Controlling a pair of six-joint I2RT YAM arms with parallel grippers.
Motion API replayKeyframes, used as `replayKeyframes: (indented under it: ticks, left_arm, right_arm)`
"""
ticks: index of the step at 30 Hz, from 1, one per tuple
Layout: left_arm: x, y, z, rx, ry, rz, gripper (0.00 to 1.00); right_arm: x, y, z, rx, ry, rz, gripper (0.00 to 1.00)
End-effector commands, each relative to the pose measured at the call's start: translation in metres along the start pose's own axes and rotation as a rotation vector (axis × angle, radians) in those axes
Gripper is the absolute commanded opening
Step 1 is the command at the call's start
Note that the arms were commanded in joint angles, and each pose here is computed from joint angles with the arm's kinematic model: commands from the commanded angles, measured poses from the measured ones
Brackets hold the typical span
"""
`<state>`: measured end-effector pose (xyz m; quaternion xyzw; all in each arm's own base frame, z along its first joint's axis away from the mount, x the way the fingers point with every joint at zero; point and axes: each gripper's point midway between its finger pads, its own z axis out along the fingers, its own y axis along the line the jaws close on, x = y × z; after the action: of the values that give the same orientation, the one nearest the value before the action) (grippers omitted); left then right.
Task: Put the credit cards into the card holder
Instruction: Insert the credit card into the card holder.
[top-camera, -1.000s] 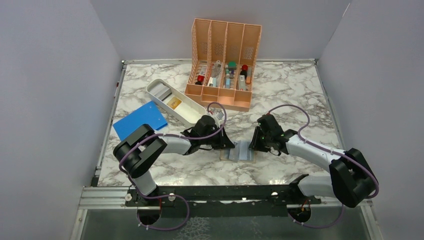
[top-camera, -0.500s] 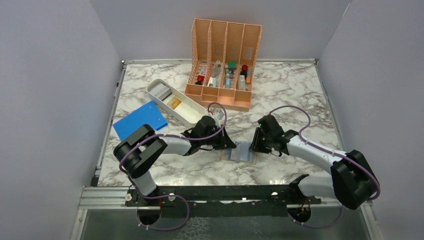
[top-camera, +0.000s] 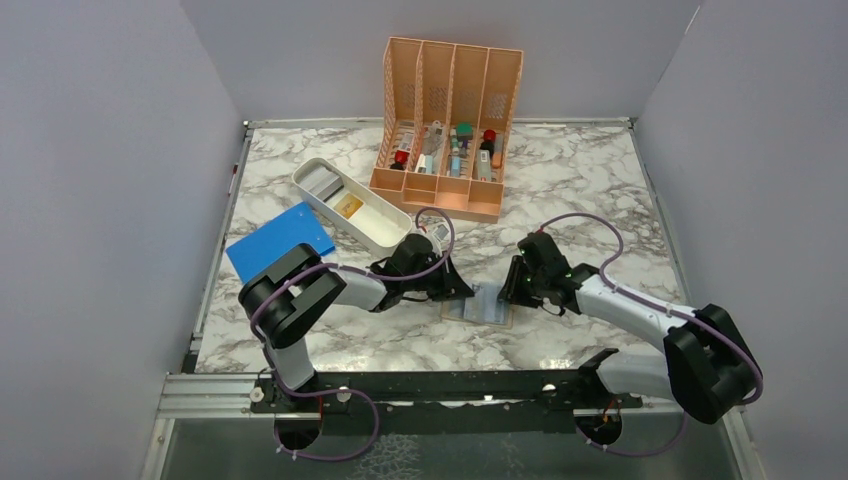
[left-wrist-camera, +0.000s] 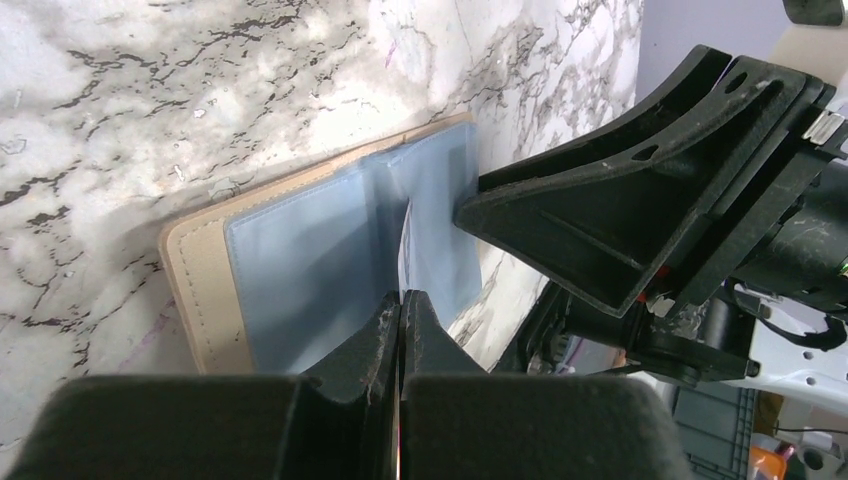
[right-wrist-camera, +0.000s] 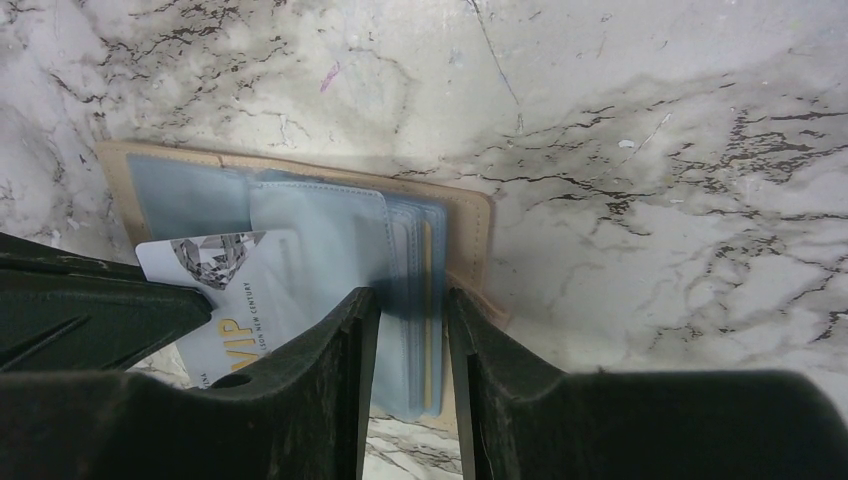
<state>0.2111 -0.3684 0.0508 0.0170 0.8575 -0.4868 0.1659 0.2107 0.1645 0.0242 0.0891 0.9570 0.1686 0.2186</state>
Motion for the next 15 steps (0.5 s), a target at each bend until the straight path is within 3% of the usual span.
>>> replayKeyframes:
  ticks: [1,15]
  left_arm:
    - [-0.0017,0.0033,0.0037,-0.010,-0.028,-0.031,0.00]
    - [-0.0081,0.0040,0.0077,-0.025,-0.085,-0.073,0.00]
  right_arm:
    - [0.0224,-0.0149,0.0047,0.028,0.070,0.007,0.38]
    - [0.0236,-0.0135,0.0037,0.011,0.070,-0.005,0.38]
